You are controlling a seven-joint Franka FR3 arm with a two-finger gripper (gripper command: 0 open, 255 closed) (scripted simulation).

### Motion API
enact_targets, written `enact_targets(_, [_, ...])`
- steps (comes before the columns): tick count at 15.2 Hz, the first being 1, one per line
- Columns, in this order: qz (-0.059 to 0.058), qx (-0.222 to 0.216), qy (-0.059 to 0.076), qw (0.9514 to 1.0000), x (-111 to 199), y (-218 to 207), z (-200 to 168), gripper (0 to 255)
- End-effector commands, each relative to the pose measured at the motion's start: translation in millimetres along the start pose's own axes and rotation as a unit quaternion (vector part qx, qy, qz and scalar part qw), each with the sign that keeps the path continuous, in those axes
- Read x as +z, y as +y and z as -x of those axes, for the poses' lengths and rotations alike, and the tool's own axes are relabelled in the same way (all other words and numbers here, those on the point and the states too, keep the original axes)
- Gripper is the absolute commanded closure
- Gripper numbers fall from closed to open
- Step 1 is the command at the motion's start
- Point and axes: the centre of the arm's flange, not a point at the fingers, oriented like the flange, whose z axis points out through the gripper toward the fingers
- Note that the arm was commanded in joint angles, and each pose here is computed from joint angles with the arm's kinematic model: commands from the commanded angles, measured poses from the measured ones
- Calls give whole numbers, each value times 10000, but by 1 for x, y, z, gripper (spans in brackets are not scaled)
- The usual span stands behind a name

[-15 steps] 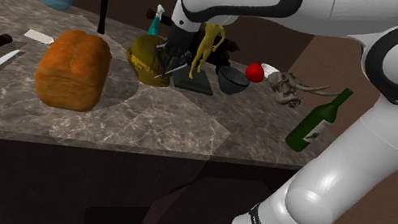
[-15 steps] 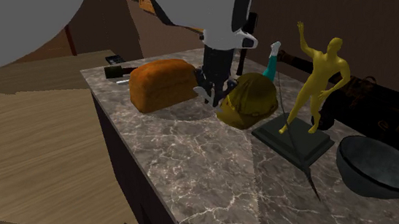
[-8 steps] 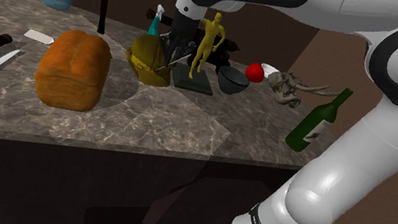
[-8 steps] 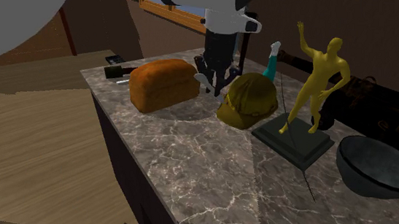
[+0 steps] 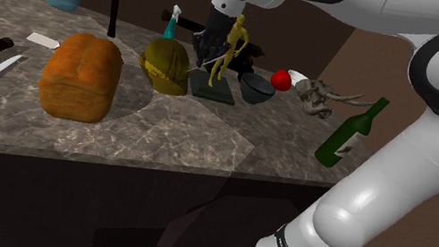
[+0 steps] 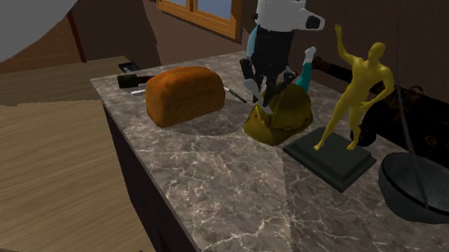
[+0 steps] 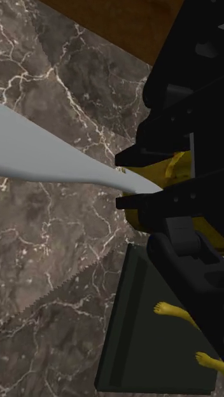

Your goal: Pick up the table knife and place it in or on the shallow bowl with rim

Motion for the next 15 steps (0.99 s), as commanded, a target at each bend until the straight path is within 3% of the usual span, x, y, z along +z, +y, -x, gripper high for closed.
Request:
enact_targets(1, [2,-7,-2,10000,-1,24,-5,255])
enact_targets(15, [2,-7,-2,10000,-12,204,-44,255])
